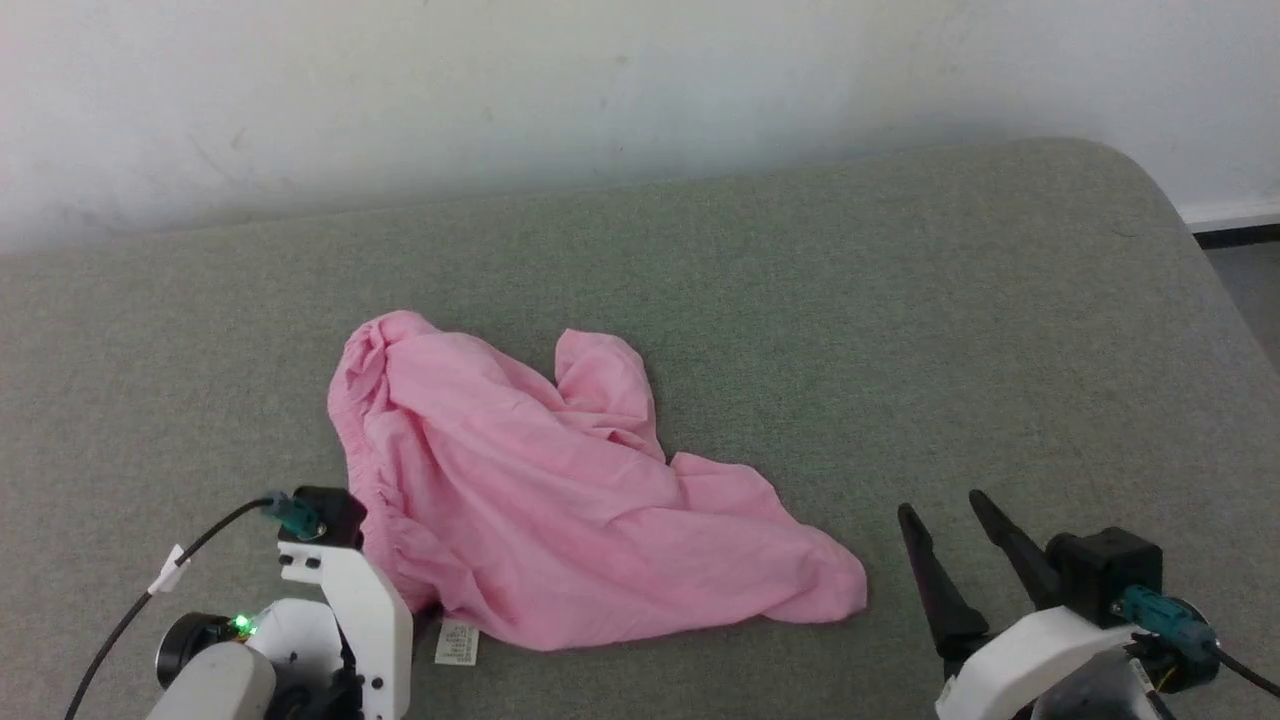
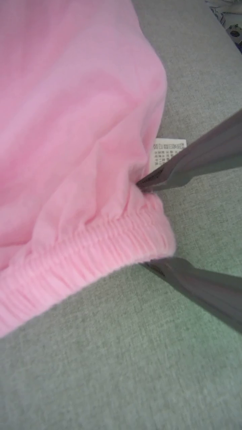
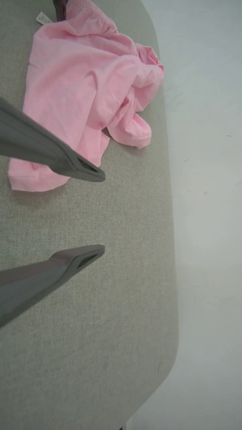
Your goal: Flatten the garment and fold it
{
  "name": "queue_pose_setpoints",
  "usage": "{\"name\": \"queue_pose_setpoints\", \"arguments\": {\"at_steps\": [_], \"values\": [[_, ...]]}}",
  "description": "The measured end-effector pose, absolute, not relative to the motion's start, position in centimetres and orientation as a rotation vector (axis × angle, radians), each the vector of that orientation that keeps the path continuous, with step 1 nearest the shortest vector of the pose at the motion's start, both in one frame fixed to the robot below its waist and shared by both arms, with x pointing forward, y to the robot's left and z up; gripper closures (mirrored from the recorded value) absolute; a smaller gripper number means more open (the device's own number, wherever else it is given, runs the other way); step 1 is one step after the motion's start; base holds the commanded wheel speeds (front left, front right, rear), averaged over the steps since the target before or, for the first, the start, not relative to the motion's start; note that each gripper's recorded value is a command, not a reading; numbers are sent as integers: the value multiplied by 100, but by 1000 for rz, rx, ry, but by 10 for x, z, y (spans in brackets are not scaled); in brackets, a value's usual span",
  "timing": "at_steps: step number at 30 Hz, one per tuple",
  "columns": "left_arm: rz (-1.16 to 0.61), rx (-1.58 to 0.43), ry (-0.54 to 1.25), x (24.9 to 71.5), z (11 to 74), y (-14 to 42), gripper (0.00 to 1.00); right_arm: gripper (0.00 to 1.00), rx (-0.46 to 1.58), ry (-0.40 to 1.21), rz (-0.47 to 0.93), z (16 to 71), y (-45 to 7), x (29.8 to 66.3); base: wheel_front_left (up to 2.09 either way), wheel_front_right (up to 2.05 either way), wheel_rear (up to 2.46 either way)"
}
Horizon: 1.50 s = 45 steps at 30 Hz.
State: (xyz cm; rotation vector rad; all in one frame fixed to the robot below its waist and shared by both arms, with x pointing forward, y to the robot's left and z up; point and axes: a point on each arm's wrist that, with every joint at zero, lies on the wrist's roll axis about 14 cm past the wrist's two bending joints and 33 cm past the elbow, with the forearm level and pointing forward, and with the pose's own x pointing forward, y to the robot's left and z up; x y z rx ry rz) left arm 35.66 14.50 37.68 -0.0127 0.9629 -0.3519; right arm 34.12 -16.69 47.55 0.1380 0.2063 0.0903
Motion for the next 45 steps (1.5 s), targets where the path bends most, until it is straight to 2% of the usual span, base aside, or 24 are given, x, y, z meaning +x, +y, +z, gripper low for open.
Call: {"name": "queue_pose_setpoints", "arguments": {"at_steps": [1,5,11,19,25,26,27,28,29,33,37,40,45], "values": [[-362,-8,976,357,376,144,100,0,139,236,91,470,-167,340,0,0,0],[-388,-22,989,357,376,137,100,0,145,388,124,444,-160,331,0,0,0],[-362,-85,889,357,387,133,100,0,158,576,206,414,-145,317,0,0,0],[-333,-123,763,354,409,132,100,0,144,698,335,392,-112,334,0,0,0],[-319,-130,743,352,415,137,100,0,118,845,390,366,-97,338,0,0,0],[-316,-131,743,351,414,138,100,31,121,875,395,363,-96,338,0,0,0],[-314,-132,742,350,415,138,100,55,127,907,403,361,-94,337,0,0,0],[-313,-132,740,350,415,139,100,71,115,930,411,360,-93,338,0,0,0],[-311,-134,738,350,416,139,100,100,121,950,416,359,-92,338,0,0,0],[-310,-138,721,348,420,140,100,100,143,982,443,361,-87,335,0,0,0],[-323,-124,640,353,441,139,100,100,124,890,455,378,-90,340,0,0,0],[-334,-76,530,363,472,143,100,100,110,737,458,411,-93,353,0,0,0],[-350,26,289,385,550,146,100,100,59,394,430,504,-108,384,0,0,0]]}}
